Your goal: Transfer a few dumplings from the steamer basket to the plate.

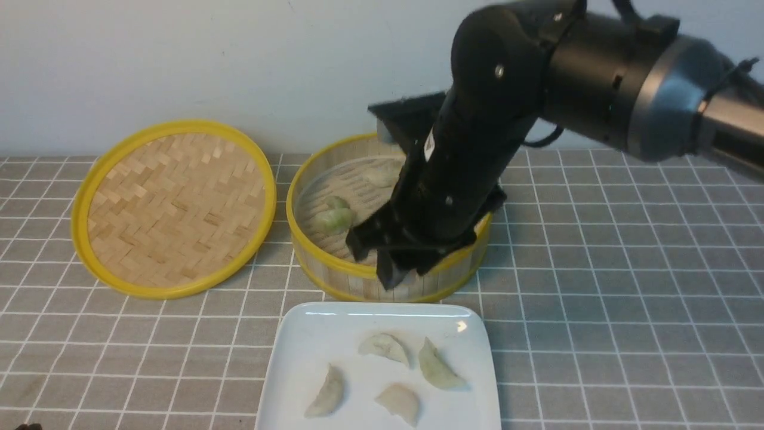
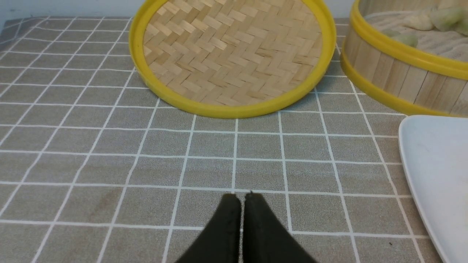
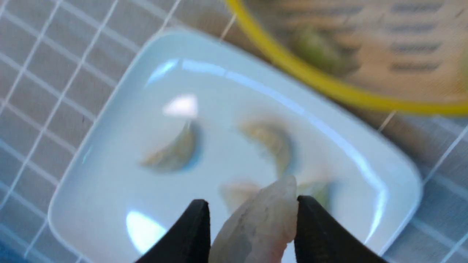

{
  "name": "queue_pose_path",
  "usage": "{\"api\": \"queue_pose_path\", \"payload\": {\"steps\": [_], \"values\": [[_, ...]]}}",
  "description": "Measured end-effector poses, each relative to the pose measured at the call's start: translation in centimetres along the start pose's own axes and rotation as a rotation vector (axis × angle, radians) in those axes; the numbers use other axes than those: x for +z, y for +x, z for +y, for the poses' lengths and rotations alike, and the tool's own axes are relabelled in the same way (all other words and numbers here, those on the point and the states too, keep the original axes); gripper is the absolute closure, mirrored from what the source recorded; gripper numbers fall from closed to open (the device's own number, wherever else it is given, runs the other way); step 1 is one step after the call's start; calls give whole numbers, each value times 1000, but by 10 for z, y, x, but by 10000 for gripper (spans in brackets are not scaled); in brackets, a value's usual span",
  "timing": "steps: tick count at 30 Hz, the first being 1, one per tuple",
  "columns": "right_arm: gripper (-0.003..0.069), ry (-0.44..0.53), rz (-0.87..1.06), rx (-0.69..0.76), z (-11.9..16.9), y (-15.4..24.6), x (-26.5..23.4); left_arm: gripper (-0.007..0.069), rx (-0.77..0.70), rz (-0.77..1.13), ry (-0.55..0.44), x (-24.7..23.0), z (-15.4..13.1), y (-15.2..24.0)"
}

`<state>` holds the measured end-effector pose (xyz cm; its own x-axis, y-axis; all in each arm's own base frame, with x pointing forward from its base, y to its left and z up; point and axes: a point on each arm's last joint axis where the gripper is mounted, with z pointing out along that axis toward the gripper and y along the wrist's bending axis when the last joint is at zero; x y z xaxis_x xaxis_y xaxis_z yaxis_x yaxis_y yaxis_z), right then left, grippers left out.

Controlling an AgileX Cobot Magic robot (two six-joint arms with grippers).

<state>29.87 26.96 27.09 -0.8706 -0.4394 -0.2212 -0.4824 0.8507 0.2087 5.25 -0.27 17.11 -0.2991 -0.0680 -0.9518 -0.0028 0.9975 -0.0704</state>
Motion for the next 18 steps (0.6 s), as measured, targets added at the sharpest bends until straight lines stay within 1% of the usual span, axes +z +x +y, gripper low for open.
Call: {"api": "queue_pose_path", "payload": {"steps": [1, 3, 4, 5, 8, 10, 11, 13, 14, 15, 16, 18], "values": [[383, -2, 10, -4, 3, 2, 2, 630, 0, 0, 0, 0, 0, 0], [383, 6, 115, -26, 14, 23, 30, 630, 0, 0, 0, 0, 0, 0], [383, 2, 139, -34, 19, 28, 39, 630, 0, 0, 0, 0, 0, 0], [383, 2, 139, -34, 19, 28, 39, 630, 0, 0, 0, 0, 0, 0], [383, -27, 156, -41, 32, 32, 60, 630, 0, 0, 0, 0, 0, 0], [369, -41, 157, -40, 35, 32, 66, 630, 0, 0, 0, 0, 0, 0], [348, -46, 154, -41, 36, 31, 70, 630, 0, 0, 0, 0, 0, 0], [265, -48, 149, -39, 35, 30, 76, 630, 0, 0, 0, 0, 0, 0], [256, -49, 146, -38, 35, 30, 76, 630, 0, 0, 0, 0, 0, 0], [212, -46, 140, -40, 35, 29, 77, 630, 0, 0, 0, 0, 0, 0], [139, -48, 126, -40, 35, 28, 78, 630, 0, 0, 0, 0, 0, 0], [93, -42, 114, -48, 35, 25, 76, 630, 0, 0, 0, 0, 0, 0]]}}
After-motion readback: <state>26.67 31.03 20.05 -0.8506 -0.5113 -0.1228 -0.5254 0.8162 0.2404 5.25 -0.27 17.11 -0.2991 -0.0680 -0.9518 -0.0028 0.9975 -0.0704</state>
